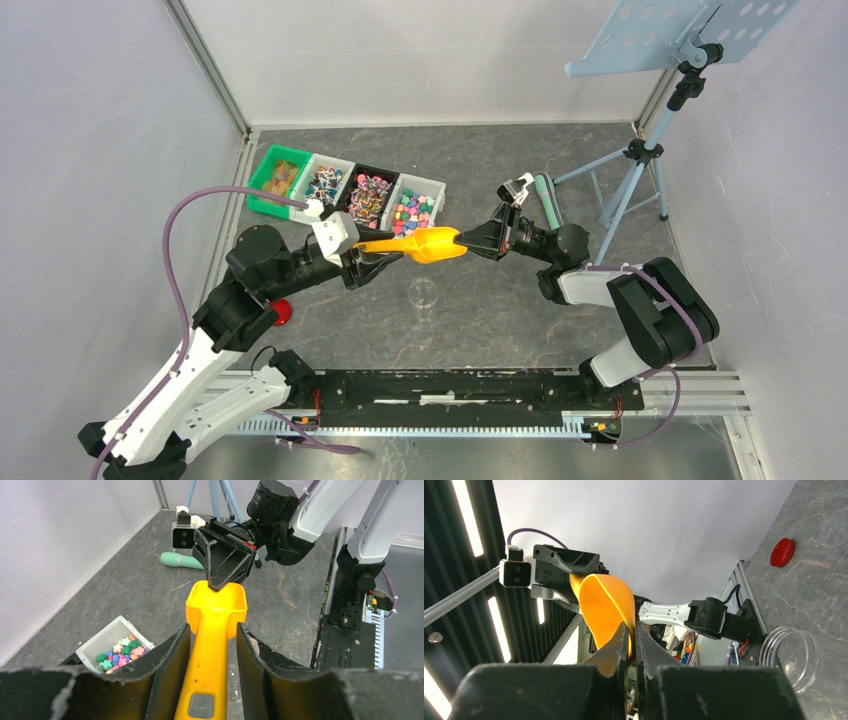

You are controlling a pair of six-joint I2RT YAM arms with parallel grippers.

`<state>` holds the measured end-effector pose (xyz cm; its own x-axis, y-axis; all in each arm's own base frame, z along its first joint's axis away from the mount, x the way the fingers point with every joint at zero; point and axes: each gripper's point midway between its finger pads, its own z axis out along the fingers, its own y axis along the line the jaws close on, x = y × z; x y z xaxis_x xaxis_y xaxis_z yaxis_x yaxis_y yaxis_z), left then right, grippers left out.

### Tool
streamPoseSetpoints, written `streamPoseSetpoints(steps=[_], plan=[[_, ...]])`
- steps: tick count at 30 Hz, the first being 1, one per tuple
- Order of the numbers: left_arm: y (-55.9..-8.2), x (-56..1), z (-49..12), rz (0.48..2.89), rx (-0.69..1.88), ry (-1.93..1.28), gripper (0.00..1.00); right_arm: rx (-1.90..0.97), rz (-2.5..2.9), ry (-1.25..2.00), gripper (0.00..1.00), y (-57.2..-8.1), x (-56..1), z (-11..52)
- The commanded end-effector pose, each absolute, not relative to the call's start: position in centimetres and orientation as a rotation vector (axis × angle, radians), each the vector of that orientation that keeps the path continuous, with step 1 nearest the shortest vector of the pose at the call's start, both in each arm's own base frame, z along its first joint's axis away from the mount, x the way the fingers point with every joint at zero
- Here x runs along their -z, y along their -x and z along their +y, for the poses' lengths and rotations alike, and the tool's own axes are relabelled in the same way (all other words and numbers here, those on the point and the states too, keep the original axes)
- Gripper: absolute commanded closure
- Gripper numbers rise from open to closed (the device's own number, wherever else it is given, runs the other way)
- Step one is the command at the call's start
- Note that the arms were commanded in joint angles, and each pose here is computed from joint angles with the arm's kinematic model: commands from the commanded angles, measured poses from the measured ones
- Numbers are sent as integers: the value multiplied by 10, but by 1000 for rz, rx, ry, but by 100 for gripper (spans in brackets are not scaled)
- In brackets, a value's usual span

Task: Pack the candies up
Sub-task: Pick up the spatula from the center of the board.

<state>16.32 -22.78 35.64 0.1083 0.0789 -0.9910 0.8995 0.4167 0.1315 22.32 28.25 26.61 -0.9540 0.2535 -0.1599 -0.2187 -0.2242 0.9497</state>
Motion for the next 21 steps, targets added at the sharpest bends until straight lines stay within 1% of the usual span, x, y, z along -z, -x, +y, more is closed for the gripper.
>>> streamPoseSetpoints(steps=[1,3,7,12,16,18,21], plan=[[-160,-360,-232,1319,825,-960,49,-2272,1586,85,100,-210,-290,278],[-161,-359,-232,1328,819,-957,47,-2277,1579,88,100,-209,-291,278],[-161,-357,-233,1334,825,-961,47,-2279,1576,98,100,-209,-292,278],[-159,-359,-236,1326,849,-965,56,-2278,1580,102,100,-208,-292,279],[-158,-362,-236,1328,859,-956,74,-2278,1580,108,100,-207,-292,280],[-158,-363,-236,1327,864,-949,81,-2278,1582,109,100,-207,-291,280],[-158,-363,-237,1337,870,-949,93,-2280,1587,107,96,-206,-290,281]])
